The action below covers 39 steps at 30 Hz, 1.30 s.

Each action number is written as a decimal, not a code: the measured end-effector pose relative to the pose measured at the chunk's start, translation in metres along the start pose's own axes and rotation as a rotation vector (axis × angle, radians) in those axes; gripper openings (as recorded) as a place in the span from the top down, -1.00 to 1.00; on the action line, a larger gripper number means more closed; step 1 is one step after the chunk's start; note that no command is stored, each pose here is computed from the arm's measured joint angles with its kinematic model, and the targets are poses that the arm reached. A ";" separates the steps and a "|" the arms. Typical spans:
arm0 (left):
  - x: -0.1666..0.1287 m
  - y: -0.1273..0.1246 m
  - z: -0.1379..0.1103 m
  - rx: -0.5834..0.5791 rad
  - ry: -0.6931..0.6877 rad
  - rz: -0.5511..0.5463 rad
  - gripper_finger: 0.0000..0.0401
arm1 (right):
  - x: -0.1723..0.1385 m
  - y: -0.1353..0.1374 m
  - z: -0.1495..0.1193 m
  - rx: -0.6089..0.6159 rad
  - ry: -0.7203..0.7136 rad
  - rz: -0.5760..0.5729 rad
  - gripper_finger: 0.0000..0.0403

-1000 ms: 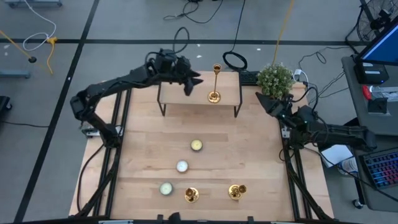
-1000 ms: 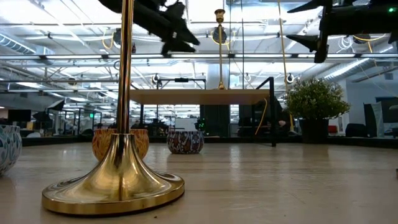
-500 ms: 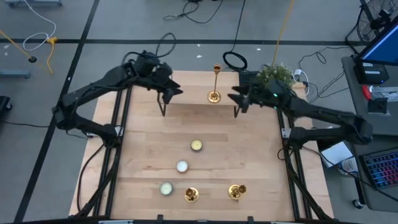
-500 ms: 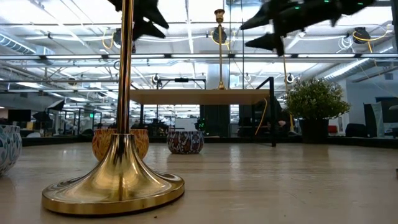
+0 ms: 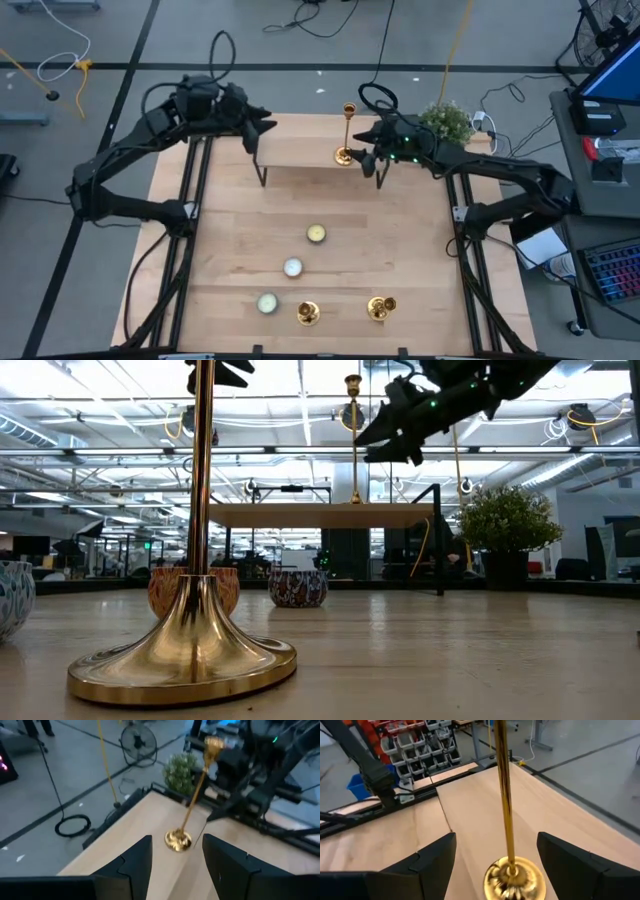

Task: Pick & Place candle stick holders
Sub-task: Put the top gold candle holder on the shelf

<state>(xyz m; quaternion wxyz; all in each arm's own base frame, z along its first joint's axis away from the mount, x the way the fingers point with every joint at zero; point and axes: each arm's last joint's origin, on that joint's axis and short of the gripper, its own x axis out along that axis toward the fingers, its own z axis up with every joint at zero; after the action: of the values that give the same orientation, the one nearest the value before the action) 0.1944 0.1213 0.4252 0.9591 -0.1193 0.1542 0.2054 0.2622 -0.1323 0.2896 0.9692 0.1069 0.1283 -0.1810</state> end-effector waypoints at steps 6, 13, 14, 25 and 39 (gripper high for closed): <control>0.000 0.005 0.001 -0.041 -0.012 0.011 0.09 | 0.008 -0.005 0.001 -0.022 -0.045 -0.005 -0.36; -0.001 0.007 0.004 -0.052 -0.037 0.027 0.09 | 0.014 -0.010 -0.001 0.028 -0.054 -0.010 -0.22; -0.001 0.008 0.004 -0.053 -0.039 0.032 0.09 | 0.015 -0.010 -0.002 0.035 -0.049 -0.009 -0.18; -0.002 0.016 0.005 -0.058 -0.043 0.065 0.09 | 0.014 -0.008 0.002 0.034 -0.083 0.043 0.35; -0.002 0.016 0.004 -0.051 -0.034 0.052 0.09 | 0.029 -0.012 -0.008 0.090 -0.068 0.019 0.76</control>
<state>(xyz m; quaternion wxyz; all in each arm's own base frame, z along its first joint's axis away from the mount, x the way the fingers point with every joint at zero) 0.1863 0.1361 0.4270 0.9526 -0.1362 0.1353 0.2361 0.2826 -0.1508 0.2718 0.9688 0.1454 0.0860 -0.1811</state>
